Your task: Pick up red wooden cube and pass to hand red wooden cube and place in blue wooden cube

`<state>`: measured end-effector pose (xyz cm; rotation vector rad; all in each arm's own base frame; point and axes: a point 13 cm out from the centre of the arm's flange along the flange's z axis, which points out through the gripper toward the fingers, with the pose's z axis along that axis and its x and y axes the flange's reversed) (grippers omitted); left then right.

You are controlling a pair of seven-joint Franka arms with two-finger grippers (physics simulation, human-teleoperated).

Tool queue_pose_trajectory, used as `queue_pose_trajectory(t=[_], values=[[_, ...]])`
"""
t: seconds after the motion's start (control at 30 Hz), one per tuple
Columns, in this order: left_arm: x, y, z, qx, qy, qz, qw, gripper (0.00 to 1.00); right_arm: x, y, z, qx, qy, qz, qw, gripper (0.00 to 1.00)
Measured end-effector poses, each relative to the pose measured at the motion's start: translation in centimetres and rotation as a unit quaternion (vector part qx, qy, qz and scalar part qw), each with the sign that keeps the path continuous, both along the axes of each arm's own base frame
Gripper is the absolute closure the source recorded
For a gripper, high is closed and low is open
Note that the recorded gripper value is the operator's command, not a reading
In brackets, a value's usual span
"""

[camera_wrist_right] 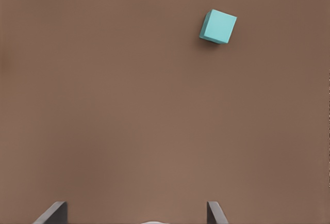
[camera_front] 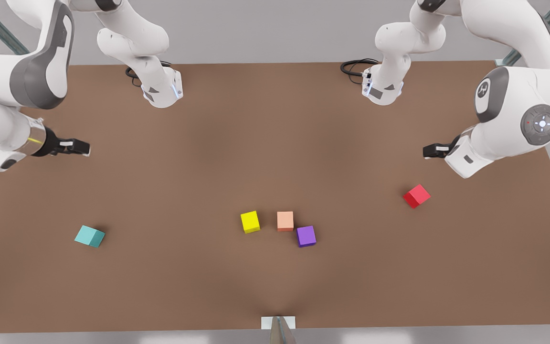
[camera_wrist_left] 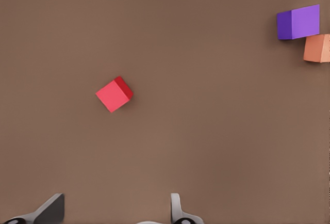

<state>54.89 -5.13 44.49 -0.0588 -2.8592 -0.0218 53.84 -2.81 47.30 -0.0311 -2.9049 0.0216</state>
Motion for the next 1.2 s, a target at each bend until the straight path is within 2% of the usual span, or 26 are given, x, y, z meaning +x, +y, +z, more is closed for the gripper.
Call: queue_pose_trajectory(t=[0.13, 0.27, 0.43, 0.57, 0.77, 1.2], values=[[-0.1, 0.9, -2.0, -0.003, 0.010, 0.021, 1.000, 0.00, 1.1, 0.2, 0.0, 0.001, -0.017, 0.008, 1.000, 0.00], [-2.0, 6.6, -15.3, 0.006, 0.056, 0.107, 0.993, 0.00, 1.7, 0.1, -0.1, 0.002, -0.024, 0.013, 1.000, 0.00], [-2.4, 7.2, -25.7, 0.023, 0.028, 0.174, 0.984, 0.00, 2.0, 0.3, -0.5, 0.003, -0.025, 0.020, 0.999, 0.00], [-2.0, 9.9, -29.2, 0.031, -0.010, 0.247, 0.968, 0.00, 2.2, 0.7, -0.7, 0.004, -0.024, 0.026, 0.999, 0.00], [0.0, 10.7, -30.8, 0.030, -0.049, 0.313, 0.948, 0.00, 2.1, 0.8, -0.9, 0.005, -0.023, 0.029, 0.999, 0.00], [-1.7, 10.3, -35.8, 0.048, -0.031, 0.354, 0.934, 0.00, 2.1, 1.1, -1.5, 0.005, -0.015, 0.038, 0.999, 0.00]])
